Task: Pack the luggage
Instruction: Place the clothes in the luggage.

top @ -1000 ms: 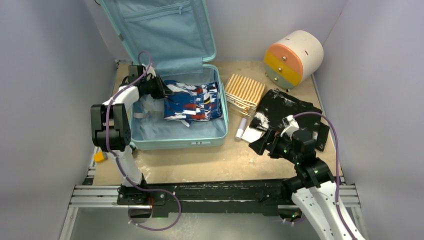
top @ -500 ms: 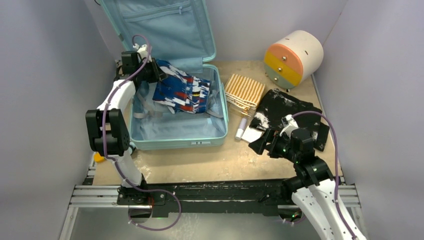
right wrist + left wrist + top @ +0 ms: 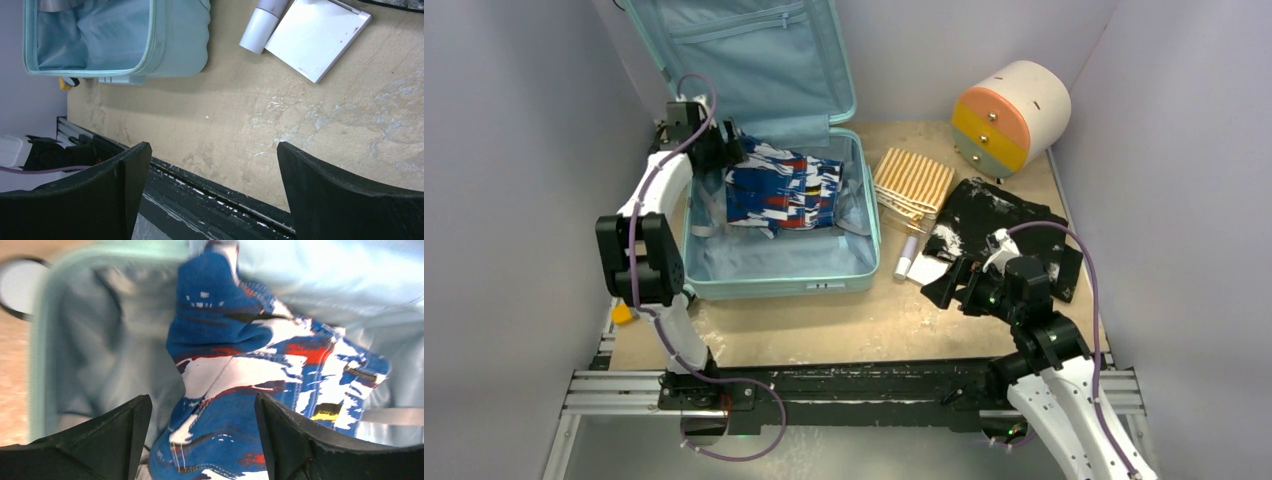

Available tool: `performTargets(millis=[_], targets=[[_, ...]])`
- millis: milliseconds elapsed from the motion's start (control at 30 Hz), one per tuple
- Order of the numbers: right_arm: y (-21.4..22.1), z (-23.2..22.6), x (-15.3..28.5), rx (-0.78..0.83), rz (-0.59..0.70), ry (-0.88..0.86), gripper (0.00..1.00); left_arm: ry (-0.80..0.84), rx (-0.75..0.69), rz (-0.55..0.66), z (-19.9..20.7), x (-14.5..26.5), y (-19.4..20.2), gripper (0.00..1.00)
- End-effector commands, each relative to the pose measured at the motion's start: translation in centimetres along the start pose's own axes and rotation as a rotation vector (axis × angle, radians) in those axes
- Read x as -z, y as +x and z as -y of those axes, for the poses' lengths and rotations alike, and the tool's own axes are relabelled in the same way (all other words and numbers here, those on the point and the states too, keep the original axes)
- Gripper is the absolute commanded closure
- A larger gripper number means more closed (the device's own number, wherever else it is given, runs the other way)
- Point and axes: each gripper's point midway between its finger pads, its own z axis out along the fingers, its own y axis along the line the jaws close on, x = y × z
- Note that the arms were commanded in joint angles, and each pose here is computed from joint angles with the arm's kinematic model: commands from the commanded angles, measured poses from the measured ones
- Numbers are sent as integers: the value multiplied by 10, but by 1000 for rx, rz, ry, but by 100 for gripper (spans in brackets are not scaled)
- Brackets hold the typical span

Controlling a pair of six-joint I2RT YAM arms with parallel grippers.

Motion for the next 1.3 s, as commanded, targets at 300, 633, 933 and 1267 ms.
performTargets(millis=[300,633,933,1267], targets=[[-19,-23,-1,9,34,-79,2,274,-181,344,121,68,-59,38],[-16,-20,4,10,40,-64,2,122,-20,348,62,0,-36,59],[-13,-19,5,8,40,-72,2,-117,82,87,-2,-50,52,62],[-17,-21,8,19,63,-72,2,-71,99,198,14,-4,19,58]])
